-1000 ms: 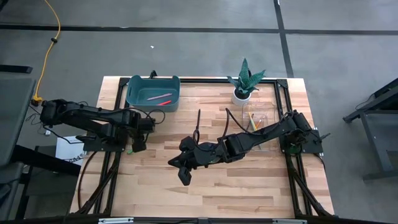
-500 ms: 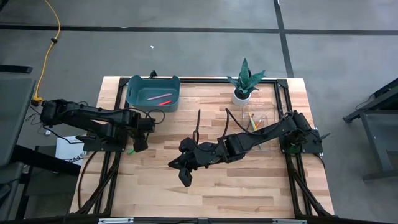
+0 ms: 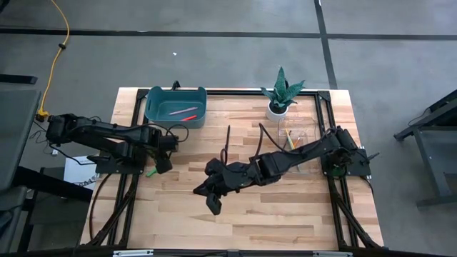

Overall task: Sort pens & pencils
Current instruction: Put the green pen into the blue bin

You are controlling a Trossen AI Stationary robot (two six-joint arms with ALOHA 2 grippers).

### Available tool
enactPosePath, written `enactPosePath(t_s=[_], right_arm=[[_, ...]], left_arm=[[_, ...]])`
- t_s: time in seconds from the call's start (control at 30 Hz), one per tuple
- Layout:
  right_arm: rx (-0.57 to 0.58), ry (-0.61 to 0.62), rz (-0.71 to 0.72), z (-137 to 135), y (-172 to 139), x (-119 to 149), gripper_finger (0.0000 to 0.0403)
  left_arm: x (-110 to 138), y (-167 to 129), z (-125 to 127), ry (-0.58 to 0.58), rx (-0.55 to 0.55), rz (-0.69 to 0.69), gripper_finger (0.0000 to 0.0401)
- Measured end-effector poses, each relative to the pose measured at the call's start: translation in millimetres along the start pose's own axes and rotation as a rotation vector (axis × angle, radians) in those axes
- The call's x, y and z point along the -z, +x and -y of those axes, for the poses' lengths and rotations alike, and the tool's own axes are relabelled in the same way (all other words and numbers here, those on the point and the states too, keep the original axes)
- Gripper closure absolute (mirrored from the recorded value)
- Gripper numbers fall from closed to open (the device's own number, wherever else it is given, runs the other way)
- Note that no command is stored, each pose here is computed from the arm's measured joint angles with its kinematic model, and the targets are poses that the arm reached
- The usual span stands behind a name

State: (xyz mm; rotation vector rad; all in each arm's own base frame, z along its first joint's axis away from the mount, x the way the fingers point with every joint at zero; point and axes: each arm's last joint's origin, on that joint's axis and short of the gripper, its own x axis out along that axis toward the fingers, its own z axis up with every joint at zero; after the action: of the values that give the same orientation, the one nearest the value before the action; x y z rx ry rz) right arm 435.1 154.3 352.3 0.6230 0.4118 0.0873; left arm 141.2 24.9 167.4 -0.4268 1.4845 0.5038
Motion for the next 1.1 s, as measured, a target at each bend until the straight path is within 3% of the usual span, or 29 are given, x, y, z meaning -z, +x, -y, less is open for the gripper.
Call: enactPosePath(t_s=[0.37, 0.67, 1.1], right_arm=[[-0.008, -0.007, -0.023, 3, 0, -1, 0.0403], [-0.003, -0.019, -0.054, 4, 0, 1, 0.0403], [-0.005, -0.036, -0.069, 10, 1, -2, 0.0401]], left_arm=[[1, 8, 1, -0.051, 0.013, -0.009, 0.0327], [-1, 23, 3, -0.042, -0.002, -0.110, 0.0327], [0, 28, 4, -0.045, 0.015, -0.128, 0.0327]])
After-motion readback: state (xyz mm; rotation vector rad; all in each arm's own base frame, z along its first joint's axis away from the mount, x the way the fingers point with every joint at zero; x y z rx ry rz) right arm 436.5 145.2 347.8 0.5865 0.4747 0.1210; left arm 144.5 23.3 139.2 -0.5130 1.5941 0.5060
